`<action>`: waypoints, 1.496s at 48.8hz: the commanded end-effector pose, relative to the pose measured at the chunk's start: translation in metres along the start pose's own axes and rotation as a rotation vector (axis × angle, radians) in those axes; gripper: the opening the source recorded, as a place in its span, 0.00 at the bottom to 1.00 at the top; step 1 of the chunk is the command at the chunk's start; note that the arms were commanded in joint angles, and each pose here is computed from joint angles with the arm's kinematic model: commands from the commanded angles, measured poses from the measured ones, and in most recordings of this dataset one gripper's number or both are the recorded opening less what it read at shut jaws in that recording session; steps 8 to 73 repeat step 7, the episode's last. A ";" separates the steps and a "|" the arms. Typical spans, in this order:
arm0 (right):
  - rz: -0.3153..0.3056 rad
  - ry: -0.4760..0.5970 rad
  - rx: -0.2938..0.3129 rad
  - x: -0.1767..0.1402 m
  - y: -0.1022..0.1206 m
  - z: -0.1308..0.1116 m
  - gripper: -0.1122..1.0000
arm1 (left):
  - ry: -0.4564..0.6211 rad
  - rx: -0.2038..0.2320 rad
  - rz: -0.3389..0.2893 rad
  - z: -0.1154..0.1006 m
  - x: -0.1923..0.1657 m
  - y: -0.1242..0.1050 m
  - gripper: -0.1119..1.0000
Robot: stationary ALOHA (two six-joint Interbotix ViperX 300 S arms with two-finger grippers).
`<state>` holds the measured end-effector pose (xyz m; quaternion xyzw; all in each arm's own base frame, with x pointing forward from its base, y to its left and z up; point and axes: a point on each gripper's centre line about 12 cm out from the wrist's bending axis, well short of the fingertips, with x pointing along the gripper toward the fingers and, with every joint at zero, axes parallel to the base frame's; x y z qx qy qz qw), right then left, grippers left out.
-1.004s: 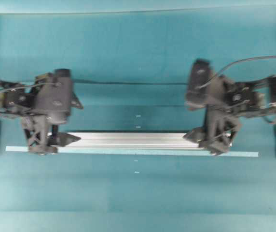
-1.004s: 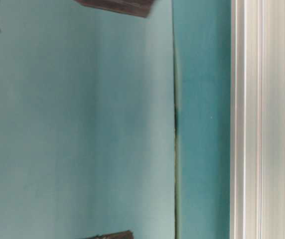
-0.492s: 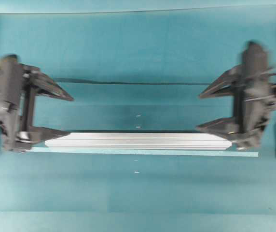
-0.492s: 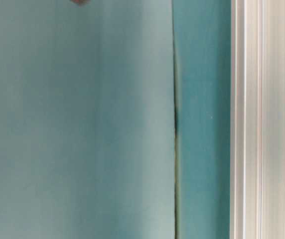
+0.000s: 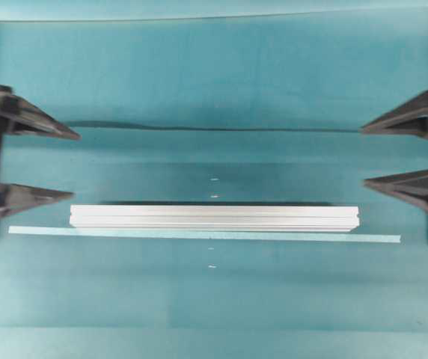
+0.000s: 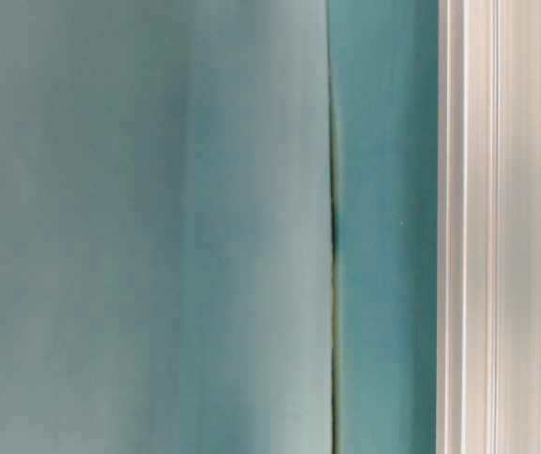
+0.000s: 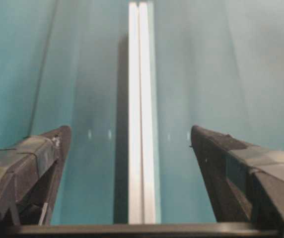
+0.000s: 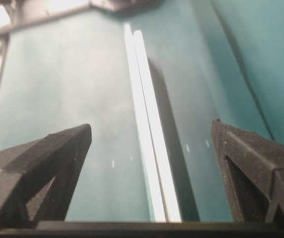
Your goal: Lift the metal rail with both hands and move it towards you.
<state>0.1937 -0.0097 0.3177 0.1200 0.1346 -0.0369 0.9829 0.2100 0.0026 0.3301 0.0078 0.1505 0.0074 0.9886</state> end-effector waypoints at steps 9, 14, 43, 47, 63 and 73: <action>-0.016 -0.042 0.003 -0.006 -0.004 0.005 0.99 | -0.061 0.000 0.000 0.011 -0.012 0.000 0.95; -0.016 -0.042 0.003 -0.006 -0.004 0.005 0.99 | -0.061 0.000 0.000 0.011 -0.012 0.000 0.95; -0.016 -0.042 0.003 -0.006 -0.004 0.005 0.99 | -0.061 0.000 0.000 0.011 -0.012 0.000 0.95; -0.016 -0.042 0.003 -0.006 -0.004 0.005 0.99 | -0.061 0.000 0.000 0.011 -0.012 0.000 0.95; -0.016 -0.042 0.003 -0.006 -0.004 0.005 0.99 | -0.061 0.000 0.000 0.011 -0.012 0.000 0.95; -0.016 -0.042 0.003 -0.006 -0.004 0.005 0.99 | -0.061 0.000 0.000 0.011 -0.012 0.000 0.95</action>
